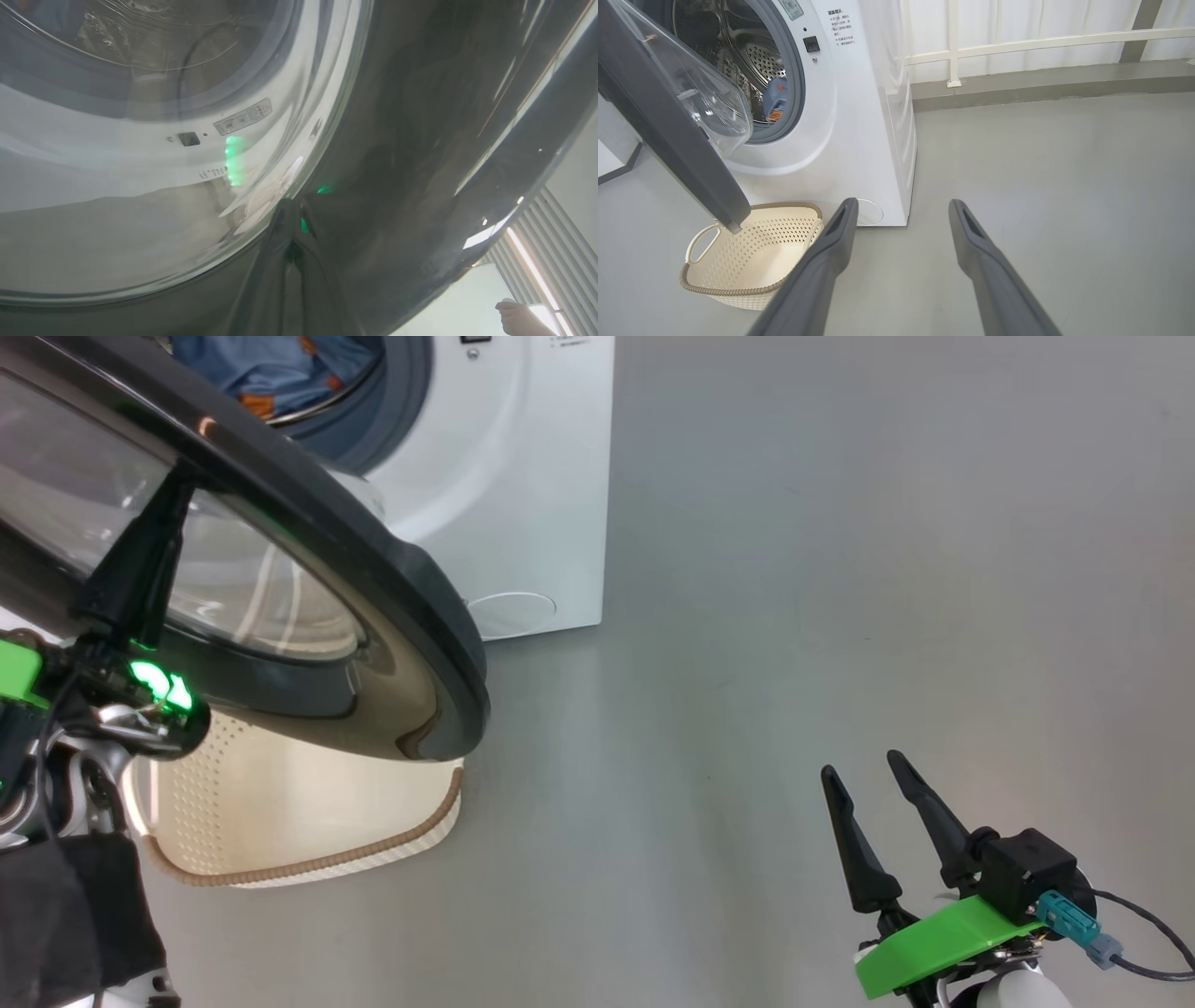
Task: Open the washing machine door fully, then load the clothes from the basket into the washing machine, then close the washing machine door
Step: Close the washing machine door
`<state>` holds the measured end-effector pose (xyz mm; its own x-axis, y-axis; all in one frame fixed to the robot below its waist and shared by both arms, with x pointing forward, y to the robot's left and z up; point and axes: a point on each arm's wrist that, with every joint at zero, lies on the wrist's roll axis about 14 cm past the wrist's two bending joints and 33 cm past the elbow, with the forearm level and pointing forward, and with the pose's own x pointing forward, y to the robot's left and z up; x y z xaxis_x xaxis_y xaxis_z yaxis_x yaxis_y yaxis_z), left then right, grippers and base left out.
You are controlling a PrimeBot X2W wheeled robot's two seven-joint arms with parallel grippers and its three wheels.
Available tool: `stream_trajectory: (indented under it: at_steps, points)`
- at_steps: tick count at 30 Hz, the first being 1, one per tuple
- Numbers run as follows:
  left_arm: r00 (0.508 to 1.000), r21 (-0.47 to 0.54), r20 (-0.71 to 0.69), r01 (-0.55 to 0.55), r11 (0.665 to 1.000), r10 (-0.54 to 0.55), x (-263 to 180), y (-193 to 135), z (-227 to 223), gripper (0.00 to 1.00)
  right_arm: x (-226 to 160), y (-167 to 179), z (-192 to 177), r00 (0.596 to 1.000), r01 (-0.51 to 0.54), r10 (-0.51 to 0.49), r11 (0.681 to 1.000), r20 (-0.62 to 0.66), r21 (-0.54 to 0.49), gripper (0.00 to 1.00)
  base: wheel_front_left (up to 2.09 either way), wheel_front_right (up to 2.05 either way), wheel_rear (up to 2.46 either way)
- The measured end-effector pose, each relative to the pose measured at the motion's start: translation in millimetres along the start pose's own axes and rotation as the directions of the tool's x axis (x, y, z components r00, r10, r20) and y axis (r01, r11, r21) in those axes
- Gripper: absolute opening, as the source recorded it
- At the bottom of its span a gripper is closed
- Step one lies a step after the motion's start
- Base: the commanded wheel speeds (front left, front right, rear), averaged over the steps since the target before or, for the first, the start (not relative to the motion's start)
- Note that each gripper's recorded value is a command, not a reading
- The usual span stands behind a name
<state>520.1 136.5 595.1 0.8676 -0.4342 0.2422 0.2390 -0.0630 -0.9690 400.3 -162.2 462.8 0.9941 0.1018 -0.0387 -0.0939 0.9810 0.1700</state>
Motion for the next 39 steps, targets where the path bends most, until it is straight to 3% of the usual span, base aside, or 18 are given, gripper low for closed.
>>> stream_trajectory:
  at_steps: [20,33,34,36,37,38,39]
  points:
    - [0.987,0.074,0.158,-0.001,0.997,-0.010,-19,-20,27,0.00,4,13,10,0.999,-0.037,0.037,0.999,0.031,0.005,1.00,0.00,0.00,0.00]
    - [0.965,0.270,0.254,-0.009,0.963,-0.062,-53,-60,32,0.00,0,27,30,0.993,-0.075,0.075,0.997,0.086,0.000,1.00,0.00,0.00,0.00]
    - [0.965,0.286,0.254,-0.016,0.958,-0.060,-56,-60,31,0.03,-1,28,31,0.993,-0.077,0.077,0.997,0.090,-0.001,1.00,0.00,0.00,0.00]
    - [0.962,0.318,0.267,-0.033,0.947,-0.056,-63,-62,30,0.43,-3,29,34,0.992,-0.081,0.080,0.997,0.096,-0.002,1.00,0.00,0.00,0.00]
    - [0.961,0.344,0.272,-0.044,0.938,-0.055,-66,-63,29,0.51,-5,29,34,0.992,-0.081,0.081,0.997,0.097,-0.002,1.00,0.00,0.00,0.00]
    - [0.957,0.366,0.285,-0.048,0.930,-0.062,-70,-66,30,0.82,-7,30,34,0.992,-0.081,0.081,0.997,0.096,-0.002,1.00,0.00,0.00,0.00]
    - [0.953,0.389,0.296,-0.055,0.920,-0.068,-73,-69,30,1.00,-9,30,34,0.992,-0.081,0.081,0.997,0.095,-0.002,1.00,0.00,0.00,0.00]
